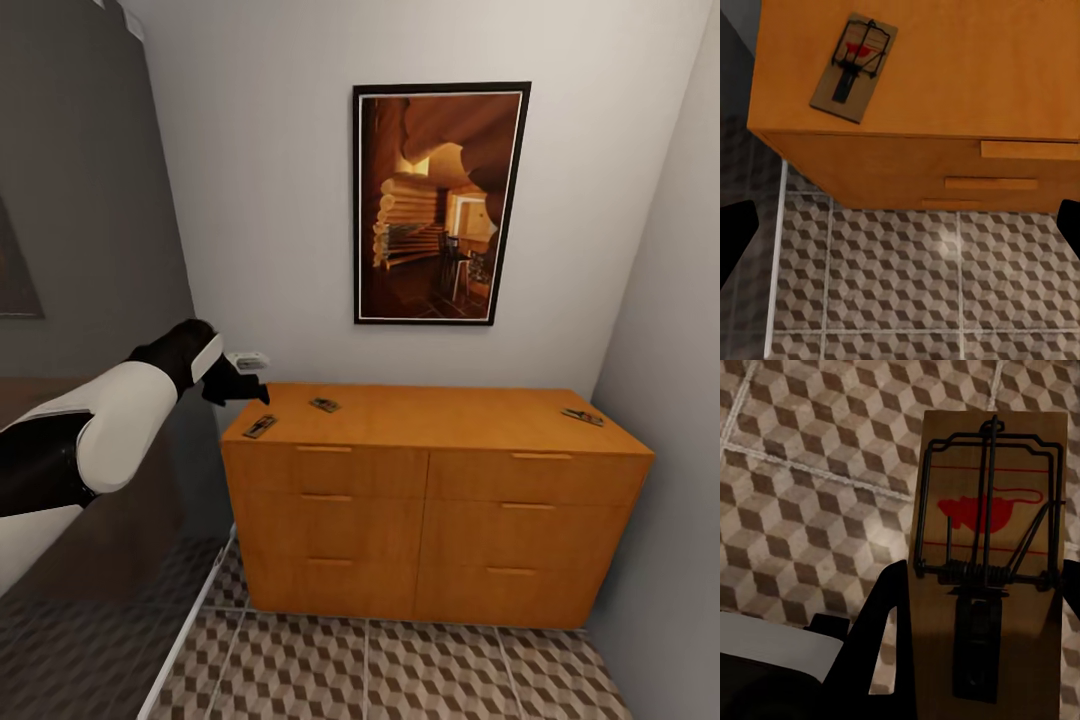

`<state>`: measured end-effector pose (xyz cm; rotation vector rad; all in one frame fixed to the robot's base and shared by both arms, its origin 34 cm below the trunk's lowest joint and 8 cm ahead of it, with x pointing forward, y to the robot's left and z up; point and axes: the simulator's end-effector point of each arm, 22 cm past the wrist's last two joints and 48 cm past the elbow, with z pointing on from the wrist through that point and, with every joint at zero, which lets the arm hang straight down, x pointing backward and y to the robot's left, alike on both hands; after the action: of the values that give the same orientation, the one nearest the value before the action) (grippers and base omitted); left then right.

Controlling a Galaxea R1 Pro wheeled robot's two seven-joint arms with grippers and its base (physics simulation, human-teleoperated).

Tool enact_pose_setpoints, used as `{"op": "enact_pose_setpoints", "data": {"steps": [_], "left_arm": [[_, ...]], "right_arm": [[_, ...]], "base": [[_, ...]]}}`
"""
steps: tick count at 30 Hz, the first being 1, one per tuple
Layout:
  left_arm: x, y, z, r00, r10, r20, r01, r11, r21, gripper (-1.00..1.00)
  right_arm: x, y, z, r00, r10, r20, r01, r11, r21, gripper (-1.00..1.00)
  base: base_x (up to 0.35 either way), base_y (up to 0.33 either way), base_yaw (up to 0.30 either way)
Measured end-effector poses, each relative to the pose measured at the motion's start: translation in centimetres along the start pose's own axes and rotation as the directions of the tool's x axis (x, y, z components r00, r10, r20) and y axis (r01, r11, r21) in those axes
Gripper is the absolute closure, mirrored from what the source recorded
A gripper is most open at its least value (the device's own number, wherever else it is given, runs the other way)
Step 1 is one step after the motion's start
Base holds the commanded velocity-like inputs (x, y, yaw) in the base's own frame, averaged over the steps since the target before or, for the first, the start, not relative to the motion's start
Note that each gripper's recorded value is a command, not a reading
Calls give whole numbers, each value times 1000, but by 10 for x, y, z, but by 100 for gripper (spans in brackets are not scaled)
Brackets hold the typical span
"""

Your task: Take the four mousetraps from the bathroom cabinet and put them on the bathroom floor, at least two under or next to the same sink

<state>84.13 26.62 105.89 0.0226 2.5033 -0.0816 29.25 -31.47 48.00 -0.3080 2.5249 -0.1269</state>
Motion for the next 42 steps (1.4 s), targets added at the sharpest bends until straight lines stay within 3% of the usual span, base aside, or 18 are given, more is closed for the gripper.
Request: {"op": "enact_pose_setpoints", "data": {"steps": [16, 29, 42], "left_arm": [[11, 2, 9, 1000, -2, -24, 2, 1000, -3, -100], [18, 51, 7, 999, -21, -37, 18, 996, -82, -100], [19, 52, 7, 999, -24, -38, 21, 997, -80, -100]], "right_arm": [[17, 8, -8, 1000, 2, -24, -3, 1000, -11, 100], [18, 8, -8, 1000, 2, -26, -3, 1000, -12, 100], [19, 9, -9, 1000, 2, -27, -2, 1000, -14, 100]], "base": [[90, 0, 0], [0, 0, 0], [2, 0, 0]]}}
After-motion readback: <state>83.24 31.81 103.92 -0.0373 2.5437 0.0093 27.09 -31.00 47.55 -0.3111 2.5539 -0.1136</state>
